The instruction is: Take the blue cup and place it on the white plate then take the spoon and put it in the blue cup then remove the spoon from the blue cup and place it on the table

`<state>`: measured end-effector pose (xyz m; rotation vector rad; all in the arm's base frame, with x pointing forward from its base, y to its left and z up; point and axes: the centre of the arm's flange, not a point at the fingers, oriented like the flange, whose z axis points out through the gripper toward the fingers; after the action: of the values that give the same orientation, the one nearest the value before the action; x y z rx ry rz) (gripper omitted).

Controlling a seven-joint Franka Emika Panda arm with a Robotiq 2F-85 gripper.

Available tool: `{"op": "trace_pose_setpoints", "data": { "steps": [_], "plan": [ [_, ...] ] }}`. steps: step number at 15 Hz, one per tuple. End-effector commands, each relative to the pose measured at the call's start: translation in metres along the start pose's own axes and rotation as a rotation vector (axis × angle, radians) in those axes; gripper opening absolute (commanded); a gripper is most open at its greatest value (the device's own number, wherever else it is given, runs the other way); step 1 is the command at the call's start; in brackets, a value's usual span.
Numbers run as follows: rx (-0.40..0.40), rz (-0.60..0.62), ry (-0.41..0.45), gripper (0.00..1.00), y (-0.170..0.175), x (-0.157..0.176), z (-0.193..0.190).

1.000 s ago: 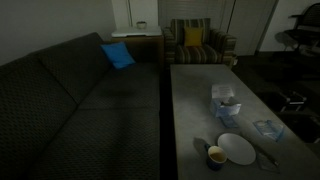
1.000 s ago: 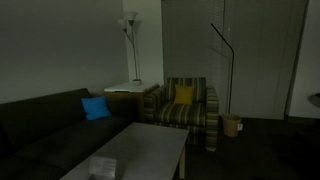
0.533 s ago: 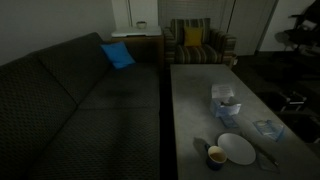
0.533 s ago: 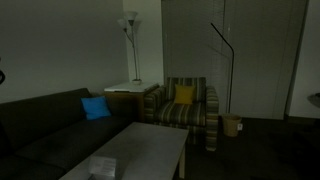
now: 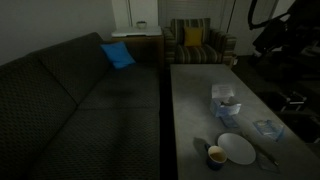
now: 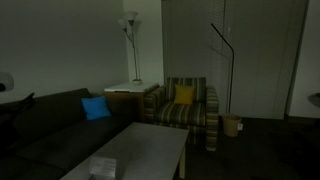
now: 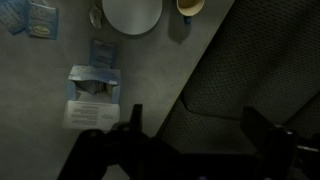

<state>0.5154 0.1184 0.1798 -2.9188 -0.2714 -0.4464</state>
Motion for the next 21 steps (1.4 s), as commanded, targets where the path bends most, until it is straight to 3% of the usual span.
{"op": "trace_pose_setpoints", "data": {
  "steps": [1, 3, 4, 7, 8, 10, 15, 21],
  "plan": [
    [0.021, 0.021, -0.027, 1.00, 0.015, 0.007, 0.046],
    [0.035, 0.019, -0.084, 1.00, 0.019, 0.002, 0.051],
    [0.012, 0.028, -0.051, 1.00, 0.012, -0.002, 0.042],
    [0.018, 0.031, -0.071, 1.00, 0.015, -0.005, 0.052],
    [-0.038, 0.051, -0.064, 1.00, 0.006, -0.012, 0.045],
    [-0.052, 0.052, -0.062, 1.00, 0.001, -0.010, 0.060],
    [-0.010, 0.008, -0.056, 1.00, -0.014, 0.013, 0.135],
    [0.001, -0.067, -0.131, 1.00, -0.037, 0.026, 0.223]
  ]
}}
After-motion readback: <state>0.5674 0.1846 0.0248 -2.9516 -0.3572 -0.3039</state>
